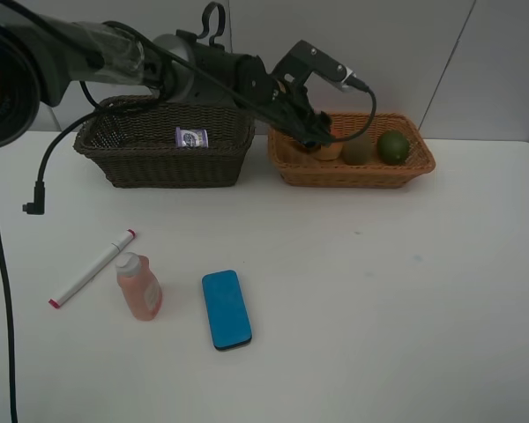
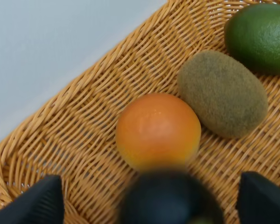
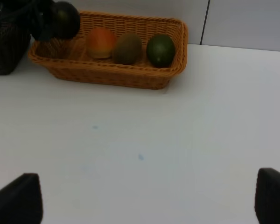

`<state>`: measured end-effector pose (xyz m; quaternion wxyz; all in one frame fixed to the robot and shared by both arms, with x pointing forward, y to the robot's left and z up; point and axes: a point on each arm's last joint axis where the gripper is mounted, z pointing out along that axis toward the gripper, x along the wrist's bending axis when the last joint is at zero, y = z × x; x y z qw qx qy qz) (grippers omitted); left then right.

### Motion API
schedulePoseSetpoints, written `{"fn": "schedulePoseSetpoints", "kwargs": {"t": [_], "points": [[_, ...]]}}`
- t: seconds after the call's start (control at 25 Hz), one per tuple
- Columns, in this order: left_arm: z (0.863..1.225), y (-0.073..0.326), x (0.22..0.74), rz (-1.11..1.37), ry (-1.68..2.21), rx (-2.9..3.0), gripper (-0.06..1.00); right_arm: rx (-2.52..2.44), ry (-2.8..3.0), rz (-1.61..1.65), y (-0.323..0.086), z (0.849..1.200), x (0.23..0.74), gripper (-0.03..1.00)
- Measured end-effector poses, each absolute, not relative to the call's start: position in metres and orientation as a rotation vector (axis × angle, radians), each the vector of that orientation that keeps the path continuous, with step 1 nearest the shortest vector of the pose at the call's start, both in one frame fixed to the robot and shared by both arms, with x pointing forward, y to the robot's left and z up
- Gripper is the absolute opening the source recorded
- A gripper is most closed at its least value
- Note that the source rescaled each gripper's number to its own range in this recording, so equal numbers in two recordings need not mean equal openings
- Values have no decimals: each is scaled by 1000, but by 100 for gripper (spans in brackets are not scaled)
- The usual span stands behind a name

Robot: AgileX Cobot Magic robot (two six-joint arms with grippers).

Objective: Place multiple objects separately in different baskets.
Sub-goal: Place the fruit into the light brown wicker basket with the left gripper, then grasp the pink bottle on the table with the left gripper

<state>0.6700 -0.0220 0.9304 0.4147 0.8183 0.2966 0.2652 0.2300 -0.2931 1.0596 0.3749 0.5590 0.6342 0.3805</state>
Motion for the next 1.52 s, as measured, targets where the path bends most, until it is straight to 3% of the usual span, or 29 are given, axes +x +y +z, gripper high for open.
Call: {"fn": "schedulePoseSetpoints", "kwargs": {"t": [0.8, 1.52], "points": [[932, -26, 667, 677, 709, 2070, 98, 1431, 1623, 974, -293, 1060, 230, 99], [989, -5, 627, 413, 754, 2407, 98, 1431, 1624, 975, -293, 1060, 230, 99]]}}
